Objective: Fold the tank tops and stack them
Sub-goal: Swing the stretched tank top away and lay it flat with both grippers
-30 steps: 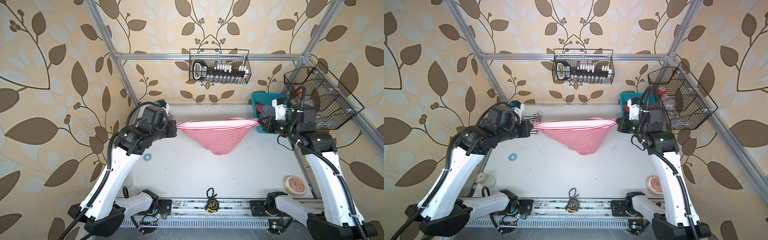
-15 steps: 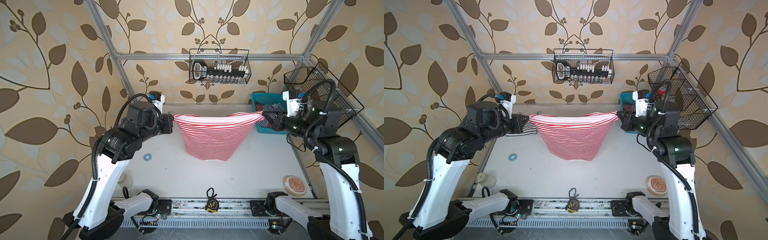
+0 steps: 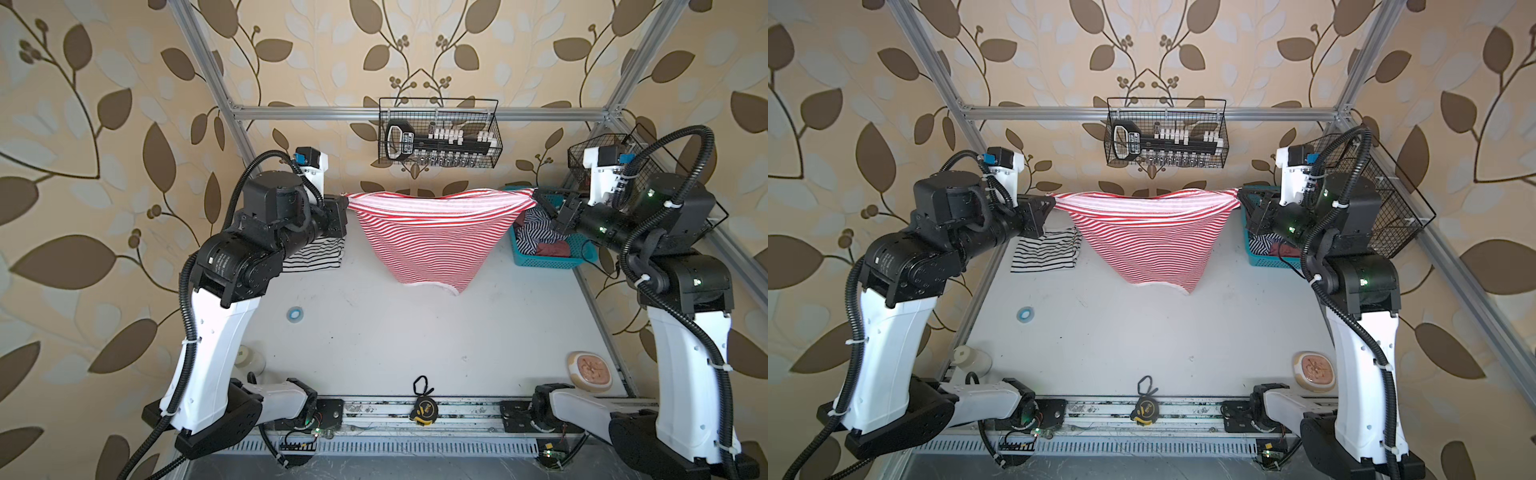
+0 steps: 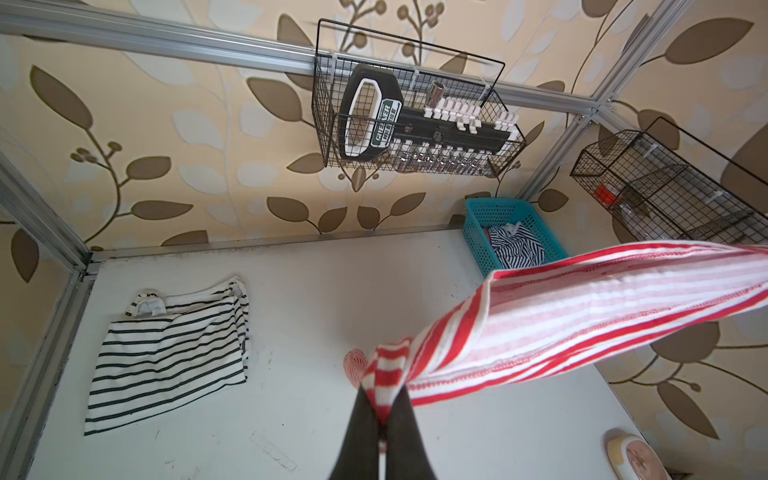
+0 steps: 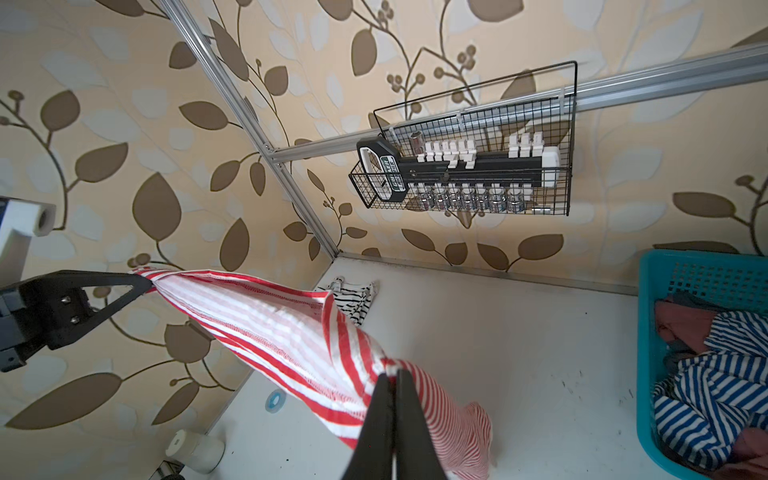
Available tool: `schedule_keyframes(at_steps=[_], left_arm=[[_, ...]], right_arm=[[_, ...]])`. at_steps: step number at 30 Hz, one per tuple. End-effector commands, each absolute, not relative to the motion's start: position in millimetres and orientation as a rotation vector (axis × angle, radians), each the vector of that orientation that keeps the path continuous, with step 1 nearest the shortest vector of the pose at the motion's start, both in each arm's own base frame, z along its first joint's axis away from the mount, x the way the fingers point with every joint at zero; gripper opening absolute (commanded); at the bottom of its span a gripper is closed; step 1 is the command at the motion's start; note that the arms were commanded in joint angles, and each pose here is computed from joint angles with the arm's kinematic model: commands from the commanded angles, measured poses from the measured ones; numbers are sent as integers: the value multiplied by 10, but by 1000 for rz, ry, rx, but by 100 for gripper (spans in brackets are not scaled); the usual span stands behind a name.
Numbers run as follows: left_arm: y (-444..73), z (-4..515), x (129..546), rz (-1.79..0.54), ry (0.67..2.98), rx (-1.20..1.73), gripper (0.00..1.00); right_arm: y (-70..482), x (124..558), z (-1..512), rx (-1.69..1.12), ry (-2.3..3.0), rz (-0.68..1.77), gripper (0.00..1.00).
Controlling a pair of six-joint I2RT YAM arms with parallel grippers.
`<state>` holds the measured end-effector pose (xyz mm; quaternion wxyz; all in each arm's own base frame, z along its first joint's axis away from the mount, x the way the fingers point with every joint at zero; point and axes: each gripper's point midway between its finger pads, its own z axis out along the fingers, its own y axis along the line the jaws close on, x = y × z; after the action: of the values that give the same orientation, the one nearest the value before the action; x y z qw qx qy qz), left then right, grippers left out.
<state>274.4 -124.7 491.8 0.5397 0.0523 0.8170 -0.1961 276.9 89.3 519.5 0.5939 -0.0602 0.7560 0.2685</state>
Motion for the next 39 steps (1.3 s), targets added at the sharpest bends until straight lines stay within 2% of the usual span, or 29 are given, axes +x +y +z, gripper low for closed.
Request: schedule_keyframes(at_steps=[1,6,12,16,21,26,31,35,39], left_arm=[[-1200,5040,2490,-531,1888,146,0],[-1255,4802,2550,-525,1952,166,0],[-1327,4333,3249,-326,2112,147,0],[-1304,4509,3877,-297,2093,84,0],[-1178,5166,4318,-307,1884,49,0],[-1097,5634,4239,-316,1697,60,0],[-1065,5504,3901,-346,1664,84,0],[-1138,4922,3616,-454,1763,91,0],[-1299,3851,3355,-626,1982,59,0]], right_arm=[[930,2584,5146,-168,1762,647,0],[964,2664,4895,-164,1832,672,0],[984,3334,4509,-116,1957,686,0],[895,3839,4601,-61,1953,626,0],[828,4148,5189,-62,1793,625,0],[761,4180,5613,-86,1679,660,0],[817,3972,5470,-137,1670,673,0],[839,3786,4842,-125,1755,689,0],[913,3495,3861,-103,1958,673,0]])
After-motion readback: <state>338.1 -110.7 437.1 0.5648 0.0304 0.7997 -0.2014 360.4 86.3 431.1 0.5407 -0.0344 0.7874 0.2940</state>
